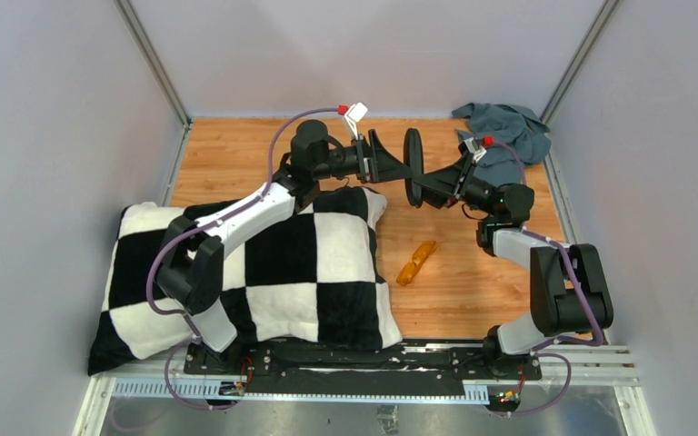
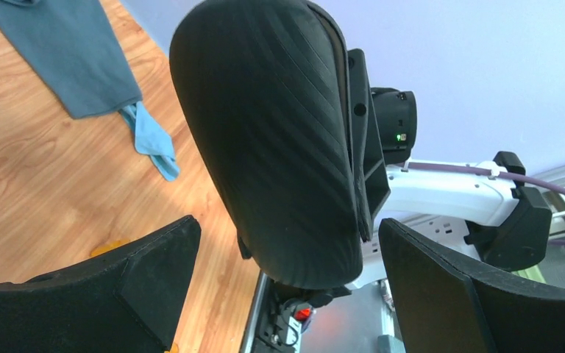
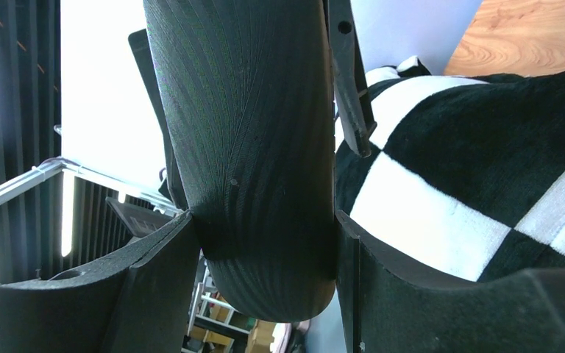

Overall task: Organize the sunglasses
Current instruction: Open the sunglasses case.

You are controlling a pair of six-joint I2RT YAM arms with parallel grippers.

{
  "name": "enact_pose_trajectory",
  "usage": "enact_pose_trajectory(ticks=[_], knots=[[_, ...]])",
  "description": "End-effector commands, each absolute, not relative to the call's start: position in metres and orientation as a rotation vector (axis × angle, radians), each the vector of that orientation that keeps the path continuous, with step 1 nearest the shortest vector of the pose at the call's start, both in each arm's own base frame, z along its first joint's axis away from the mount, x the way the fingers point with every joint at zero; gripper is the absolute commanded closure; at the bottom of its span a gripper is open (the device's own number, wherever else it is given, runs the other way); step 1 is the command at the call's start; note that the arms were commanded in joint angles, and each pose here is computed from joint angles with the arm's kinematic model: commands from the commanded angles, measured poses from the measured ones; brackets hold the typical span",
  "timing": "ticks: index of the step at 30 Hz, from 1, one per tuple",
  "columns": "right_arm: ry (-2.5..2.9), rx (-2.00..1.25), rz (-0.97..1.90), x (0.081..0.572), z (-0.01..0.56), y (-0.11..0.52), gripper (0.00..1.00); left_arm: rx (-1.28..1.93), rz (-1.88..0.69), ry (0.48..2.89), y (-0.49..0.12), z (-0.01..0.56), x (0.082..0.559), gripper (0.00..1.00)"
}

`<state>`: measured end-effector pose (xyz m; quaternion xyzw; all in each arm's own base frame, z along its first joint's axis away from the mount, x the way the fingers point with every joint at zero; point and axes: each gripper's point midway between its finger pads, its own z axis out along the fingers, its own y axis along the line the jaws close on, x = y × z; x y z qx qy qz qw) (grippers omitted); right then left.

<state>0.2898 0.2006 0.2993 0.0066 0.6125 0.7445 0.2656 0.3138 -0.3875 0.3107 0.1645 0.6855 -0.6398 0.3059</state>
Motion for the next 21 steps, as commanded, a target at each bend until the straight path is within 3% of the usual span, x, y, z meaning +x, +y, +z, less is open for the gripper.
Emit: enact_pose_trajectory(ticks=[1, 12, 21], knots=[[1.581, -0.164, 2.01, 0.271, 0.32, 0.209, 0.83, 0.428, -1.749, 1.767, -0.389, 0.32, 0.317, 0.0], [1.609, -0.142, 2.04, 0.26, 0.311, 0.213, 0.84, 0.298, -2.046, 1.555, -0.376, 0.336, 0.32, 0.06], [1.629, -0.148, 2.067, 0.257, 0.305, 0.222, 0.86, 0.289, -2.02, 1.577, -0.378, 0.332, 0.324, 0.07]])
